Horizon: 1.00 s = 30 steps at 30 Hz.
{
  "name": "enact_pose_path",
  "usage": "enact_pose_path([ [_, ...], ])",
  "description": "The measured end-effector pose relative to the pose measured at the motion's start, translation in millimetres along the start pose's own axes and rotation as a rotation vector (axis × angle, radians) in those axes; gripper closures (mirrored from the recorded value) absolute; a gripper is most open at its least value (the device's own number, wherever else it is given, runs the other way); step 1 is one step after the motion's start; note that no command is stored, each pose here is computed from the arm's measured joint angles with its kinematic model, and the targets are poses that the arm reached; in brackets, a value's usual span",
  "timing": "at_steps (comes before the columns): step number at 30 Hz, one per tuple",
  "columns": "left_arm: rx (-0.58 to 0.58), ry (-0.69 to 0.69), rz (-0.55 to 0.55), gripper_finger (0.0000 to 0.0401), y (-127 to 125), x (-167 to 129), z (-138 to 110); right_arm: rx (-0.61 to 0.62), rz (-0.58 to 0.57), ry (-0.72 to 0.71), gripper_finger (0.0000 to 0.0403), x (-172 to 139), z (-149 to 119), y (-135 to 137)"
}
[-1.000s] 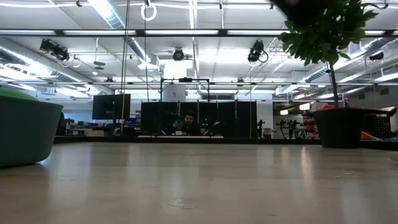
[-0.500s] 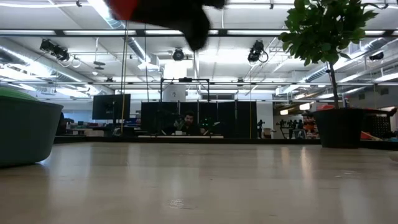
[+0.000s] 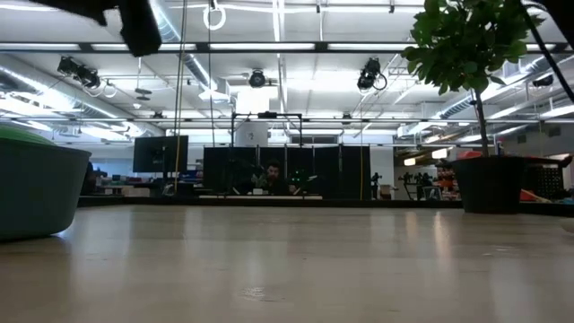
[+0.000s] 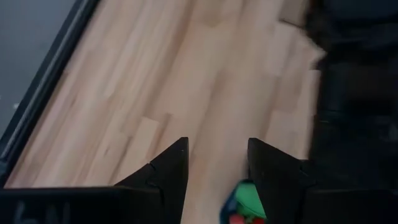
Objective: Pick and placing Produce into tupperware
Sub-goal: Put the red strawberry into the blue bin
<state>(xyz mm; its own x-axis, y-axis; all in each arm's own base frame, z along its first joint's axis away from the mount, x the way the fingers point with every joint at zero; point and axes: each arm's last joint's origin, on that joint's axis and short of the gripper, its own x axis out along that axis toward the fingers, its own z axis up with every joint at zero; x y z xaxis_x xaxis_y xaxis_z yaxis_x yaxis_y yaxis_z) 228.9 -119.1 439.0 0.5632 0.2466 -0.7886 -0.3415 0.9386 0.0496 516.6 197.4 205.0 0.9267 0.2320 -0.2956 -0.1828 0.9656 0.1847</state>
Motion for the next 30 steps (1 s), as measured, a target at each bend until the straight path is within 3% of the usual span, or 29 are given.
enact_pose_path([
  [5, 0.038, -0.013, -0.038, 0.0229, -14, -10, -12, 0.020, 0.002, -0.013, 0.0207, 18, -9, 1],
  [13, 0.032, -0.041, -0.027, 0.0229, -17, -13, -15, 0.055, -0.022, 0.055, 0.0207, 45, -52, -7],
  [22, 0.031, -0.043, -0.025, 0.0229, -17, -13, -15, 0.043, -0.030, 0.092, 0.0202, 51, -67, -10],
  [30, 0.036, -0.043, -0.025, 0.0229, -17, -13, -15, 0.021, -0.011, 0.072, 0.0157, 51, -65, -5],
])
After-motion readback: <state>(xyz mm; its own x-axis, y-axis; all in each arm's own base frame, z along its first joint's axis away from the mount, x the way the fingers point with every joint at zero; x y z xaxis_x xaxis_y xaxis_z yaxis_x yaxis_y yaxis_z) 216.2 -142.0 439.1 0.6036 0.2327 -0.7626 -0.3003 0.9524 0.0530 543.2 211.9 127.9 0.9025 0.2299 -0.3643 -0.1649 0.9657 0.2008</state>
